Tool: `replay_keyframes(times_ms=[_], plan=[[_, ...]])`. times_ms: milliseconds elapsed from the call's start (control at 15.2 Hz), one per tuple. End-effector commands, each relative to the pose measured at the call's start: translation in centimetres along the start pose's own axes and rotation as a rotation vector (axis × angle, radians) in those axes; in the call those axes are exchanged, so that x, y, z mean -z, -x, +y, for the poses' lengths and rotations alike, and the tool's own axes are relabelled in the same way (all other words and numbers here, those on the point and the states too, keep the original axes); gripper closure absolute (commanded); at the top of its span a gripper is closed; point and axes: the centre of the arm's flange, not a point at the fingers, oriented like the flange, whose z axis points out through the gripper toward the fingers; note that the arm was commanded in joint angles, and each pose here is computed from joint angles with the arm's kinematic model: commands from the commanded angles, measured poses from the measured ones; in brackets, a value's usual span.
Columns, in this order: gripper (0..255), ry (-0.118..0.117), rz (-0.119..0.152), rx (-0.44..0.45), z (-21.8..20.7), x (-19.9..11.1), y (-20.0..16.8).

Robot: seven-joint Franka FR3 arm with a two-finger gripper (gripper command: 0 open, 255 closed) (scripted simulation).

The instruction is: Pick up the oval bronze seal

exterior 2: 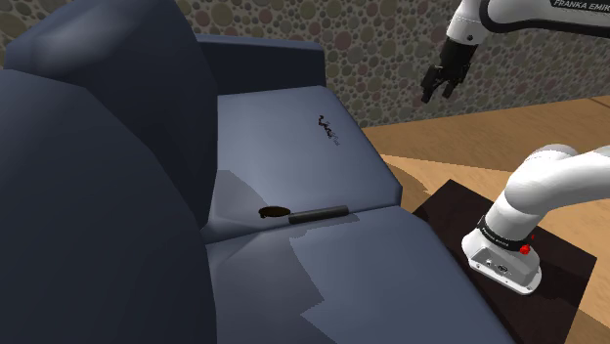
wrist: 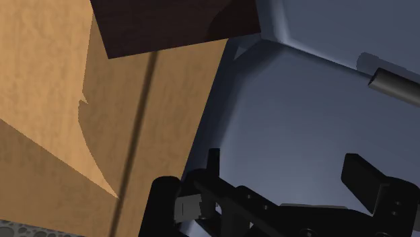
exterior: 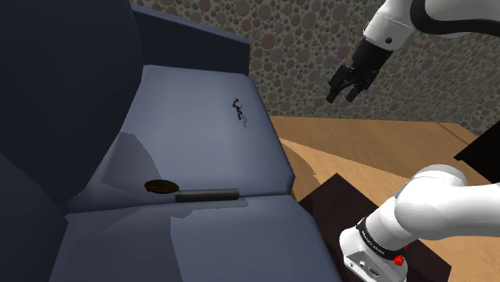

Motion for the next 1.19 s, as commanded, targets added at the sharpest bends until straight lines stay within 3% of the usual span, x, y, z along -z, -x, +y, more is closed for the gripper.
replay_keyframes(times_ms=[0,594,1122], plan=[[0,0.000,0.000,0.000,0.0,0.0,0.0],[0,0.006,-0.108,0.222,-8.6,-5.6,-8.0],[0,0.011,-0.204,0.419,-17.4,-11.3,-12.9]])
